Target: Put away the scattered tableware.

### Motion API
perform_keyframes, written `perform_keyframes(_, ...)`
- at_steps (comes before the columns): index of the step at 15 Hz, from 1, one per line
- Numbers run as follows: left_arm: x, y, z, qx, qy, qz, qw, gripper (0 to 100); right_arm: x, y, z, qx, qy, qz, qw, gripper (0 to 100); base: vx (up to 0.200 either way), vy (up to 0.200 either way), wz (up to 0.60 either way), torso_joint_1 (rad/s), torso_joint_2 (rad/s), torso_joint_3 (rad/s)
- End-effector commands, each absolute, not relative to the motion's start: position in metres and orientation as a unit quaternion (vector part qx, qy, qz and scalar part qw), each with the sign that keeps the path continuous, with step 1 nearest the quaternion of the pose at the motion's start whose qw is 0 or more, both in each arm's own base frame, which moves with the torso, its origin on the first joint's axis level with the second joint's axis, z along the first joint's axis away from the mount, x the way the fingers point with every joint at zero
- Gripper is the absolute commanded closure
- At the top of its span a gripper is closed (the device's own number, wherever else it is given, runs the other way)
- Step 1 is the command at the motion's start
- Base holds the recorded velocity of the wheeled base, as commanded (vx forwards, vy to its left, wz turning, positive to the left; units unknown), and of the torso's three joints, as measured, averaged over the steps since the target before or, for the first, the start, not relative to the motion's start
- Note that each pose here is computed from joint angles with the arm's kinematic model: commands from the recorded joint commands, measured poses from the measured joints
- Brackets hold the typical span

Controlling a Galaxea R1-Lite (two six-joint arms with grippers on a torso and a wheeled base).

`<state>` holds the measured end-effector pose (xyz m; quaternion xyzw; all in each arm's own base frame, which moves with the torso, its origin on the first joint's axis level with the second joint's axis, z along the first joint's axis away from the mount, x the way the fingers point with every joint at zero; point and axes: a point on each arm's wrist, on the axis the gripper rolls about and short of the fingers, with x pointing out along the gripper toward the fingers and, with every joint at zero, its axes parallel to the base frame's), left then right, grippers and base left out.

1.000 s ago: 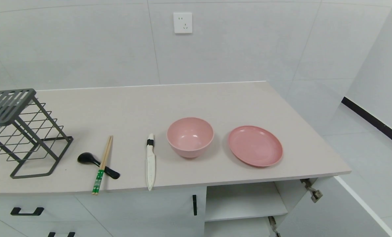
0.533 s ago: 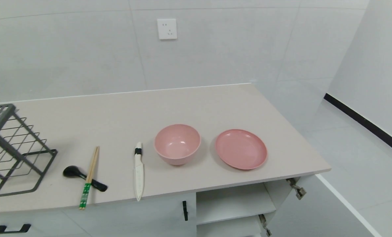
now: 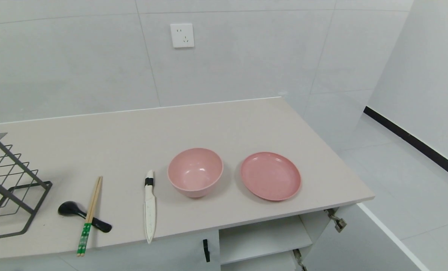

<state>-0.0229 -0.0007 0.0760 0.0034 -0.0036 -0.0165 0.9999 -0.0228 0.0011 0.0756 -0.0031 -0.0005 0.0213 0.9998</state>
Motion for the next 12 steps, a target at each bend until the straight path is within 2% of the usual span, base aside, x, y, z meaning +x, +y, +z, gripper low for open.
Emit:
perform_keyframes(1, -0.023, -0.001, 0.076, 0.003, -0.003, -0.017, 1.000, 0, -0.023, 0.001, 0.076, -0.003, -0.001, 0.021, 1.000, 0, 0.000, 0.000, 0.00, 0.000, 0.00, 0.000)
perform_keyframes(9, -0.023, -0.001, 0.076, 0.004, -0.003, -0.018, 1.000, 0, -0.023, 0.001, 0.075, -0.008, 0.000, 0.022, 1.000, 0, 0.000, 0.000, 0.00, 0.000, 0.00, 0.000)
perform_keyframes(10, -0.023, -0.001, 0.076, 0.002, -0.004, -0.018, 1.000, 0, -0.025, 0.001, 0.086, -0.002, -0.036, 0.022, 0.999, 0, 0.000, 0.000, 0.00, 0.000, 0.00, 0.000)
perform_keyframes(11, -0.023, -0.001, 0.076, 0.002, -0.004, -0.018, 1.000, 0, -0.034, 0.002, 0.119, -0.004, -0.109, 0.020, 0.994, 0, 0.000, 0.000, 0.00, 0.000, 0.00, 0.000)
perform_keyframes(12, -0.023, -0.001, 0.076, 0.002, -0.004, -0.018, 1.000, 0, -0.034, 0.002, 0.119, -0.004, -0.109, 0.020, 0.994, 0, 0.000, 0.000, 0.00, 0.000, 0.00, 0.000)
